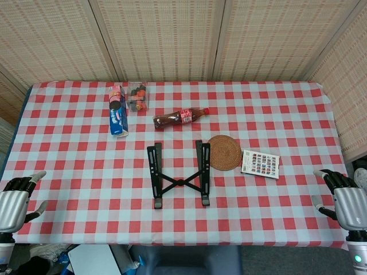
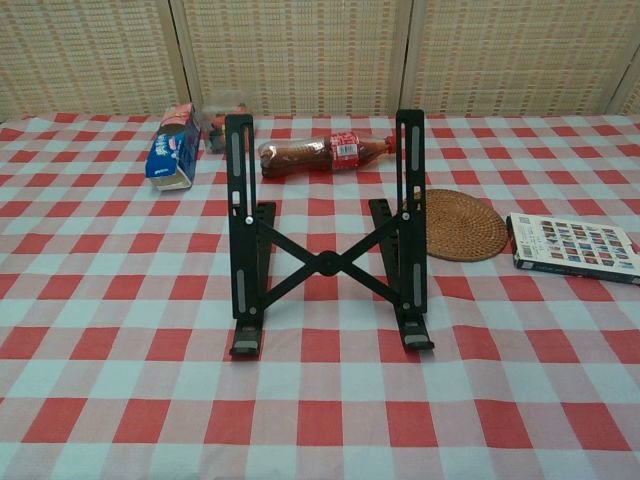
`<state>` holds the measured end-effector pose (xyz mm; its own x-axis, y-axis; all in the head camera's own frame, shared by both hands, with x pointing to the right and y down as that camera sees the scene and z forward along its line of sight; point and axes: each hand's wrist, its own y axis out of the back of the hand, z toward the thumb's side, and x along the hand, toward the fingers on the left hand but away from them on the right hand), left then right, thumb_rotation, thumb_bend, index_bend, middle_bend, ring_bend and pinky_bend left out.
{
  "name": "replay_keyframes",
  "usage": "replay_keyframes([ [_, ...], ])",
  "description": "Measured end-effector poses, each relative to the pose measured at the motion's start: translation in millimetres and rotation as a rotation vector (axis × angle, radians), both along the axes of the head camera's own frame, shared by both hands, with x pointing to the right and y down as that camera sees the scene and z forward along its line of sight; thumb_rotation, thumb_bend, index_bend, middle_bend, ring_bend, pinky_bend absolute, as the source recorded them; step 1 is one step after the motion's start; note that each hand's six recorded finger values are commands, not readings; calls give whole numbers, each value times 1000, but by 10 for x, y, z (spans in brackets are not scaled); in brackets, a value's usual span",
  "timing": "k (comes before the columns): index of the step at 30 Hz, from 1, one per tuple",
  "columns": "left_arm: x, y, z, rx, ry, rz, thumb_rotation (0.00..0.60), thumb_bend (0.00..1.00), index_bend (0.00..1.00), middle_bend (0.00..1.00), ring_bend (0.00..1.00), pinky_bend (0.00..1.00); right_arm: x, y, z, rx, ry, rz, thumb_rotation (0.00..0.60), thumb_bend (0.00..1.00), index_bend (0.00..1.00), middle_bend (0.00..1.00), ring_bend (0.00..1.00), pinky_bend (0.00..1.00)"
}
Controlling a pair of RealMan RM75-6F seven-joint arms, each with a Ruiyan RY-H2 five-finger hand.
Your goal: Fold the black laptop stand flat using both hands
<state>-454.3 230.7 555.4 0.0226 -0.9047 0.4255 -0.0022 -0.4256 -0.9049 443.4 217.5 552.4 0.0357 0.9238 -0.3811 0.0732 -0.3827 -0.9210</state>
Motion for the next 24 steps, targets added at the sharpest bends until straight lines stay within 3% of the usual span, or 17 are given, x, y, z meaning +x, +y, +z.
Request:
replay_keyframes([
  [14, 69, -56, 14, -18, 73, -10, 600, 241, 175, 274, 270, 232, -29, -38, 0, -3, -28, -8, 600, 256, 247, 250, 223, 306],
  [24, 232, -358, 93, -37, 197, 27, 600, 242, 165, 273, 270, 232, -255, -247, 71, -68, -152, -49, 600, 247, 247, 247, 209, 306],
])
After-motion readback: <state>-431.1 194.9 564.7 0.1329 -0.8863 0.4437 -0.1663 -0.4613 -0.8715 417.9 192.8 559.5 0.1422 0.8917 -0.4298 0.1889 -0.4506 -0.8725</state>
